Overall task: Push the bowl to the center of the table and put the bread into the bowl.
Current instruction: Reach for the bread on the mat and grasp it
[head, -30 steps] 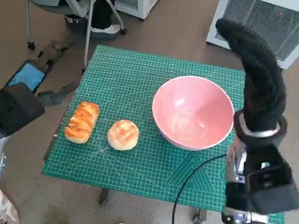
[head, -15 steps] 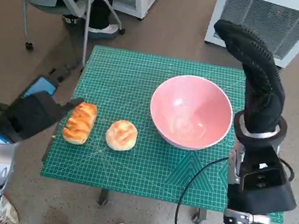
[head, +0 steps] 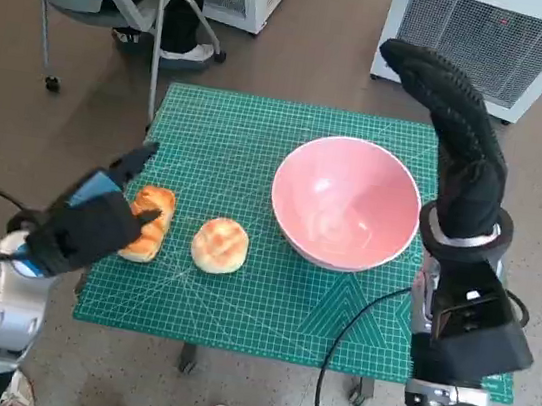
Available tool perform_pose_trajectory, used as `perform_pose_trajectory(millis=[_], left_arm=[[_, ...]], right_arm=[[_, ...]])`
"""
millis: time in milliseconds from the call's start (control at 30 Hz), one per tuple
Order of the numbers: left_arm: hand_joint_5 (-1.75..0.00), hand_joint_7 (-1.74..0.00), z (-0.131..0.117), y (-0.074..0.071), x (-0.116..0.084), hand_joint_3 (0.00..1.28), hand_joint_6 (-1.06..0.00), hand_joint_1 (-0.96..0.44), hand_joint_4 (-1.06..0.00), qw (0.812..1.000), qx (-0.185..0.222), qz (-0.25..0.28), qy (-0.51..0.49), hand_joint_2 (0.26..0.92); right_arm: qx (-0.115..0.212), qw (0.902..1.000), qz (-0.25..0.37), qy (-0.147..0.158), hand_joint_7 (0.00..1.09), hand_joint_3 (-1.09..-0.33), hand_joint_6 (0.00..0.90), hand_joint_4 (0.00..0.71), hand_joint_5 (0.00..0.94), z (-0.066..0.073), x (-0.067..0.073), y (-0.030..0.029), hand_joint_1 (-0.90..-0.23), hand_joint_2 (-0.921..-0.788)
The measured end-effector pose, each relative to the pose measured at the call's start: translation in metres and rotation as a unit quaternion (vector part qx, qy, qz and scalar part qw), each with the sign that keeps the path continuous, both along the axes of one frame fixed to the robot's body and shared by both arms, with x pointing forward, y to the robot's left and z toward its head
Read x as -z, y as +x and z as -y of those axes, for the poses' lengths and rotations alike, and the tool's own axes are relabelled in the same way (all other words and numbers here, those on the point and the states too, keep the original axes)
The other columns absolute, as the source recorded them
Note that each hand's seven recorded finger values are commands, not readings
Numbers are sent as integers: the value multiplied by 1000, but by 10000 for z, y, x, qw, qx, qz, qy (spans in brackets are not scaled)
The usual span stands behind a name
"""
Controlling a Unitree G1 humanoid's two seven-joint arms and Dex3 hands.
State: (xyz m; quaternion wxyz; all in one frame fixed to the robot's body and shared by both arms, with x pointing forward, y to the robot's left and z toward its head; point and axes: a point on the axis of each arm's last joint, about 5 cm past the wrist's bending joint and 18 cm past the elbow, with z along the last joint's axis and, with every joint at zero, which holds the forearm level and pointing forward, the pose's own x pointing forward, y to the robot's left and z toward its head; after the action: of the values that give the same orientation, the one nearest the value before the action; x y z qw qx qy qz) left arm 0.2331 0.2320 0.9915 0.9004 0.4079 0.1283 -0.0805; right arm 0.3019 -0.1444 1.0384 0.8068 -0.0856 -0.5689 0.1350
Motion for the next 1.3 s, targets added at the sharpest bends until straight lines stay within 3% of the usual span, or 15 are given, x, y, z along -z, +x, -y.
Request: perform_pose_trajectory(millis=[433, 833, 1033, 1300], left_arm=[[0, 0, 8, -78, 151, 447, -167, -476, -196, 9992, -21, -393, 102, 921], [-4, -5, 46, -47, 348, 346, -168, -449, -188, 9985, -160, -485, 217, 921], [-22, -24, 53, -2, 442, 286, -251, -372, -300, 9979, -366, -400, 361, 921], [-36, -42, 84, 56, 534, 218, -449, -140, -573, 9976, -567, -180, 361, 921]], right_arm=[[21, 10000, -37, 22, 705, -733, 35, 288, 9, 2, 14, 6, -585, -921], [57, 9999, -129, 45, 710, -730, 28, 293, 10, 2, 47, 21, -603, -921], [53, 9999, -132, 53, 712, -723, 27, 300, 13, 2, 47, 22, -605, -921], [43, 9999, -127, 50, 714, -722, 25, 300, 12, -2, 56, 23, -604, -921]])
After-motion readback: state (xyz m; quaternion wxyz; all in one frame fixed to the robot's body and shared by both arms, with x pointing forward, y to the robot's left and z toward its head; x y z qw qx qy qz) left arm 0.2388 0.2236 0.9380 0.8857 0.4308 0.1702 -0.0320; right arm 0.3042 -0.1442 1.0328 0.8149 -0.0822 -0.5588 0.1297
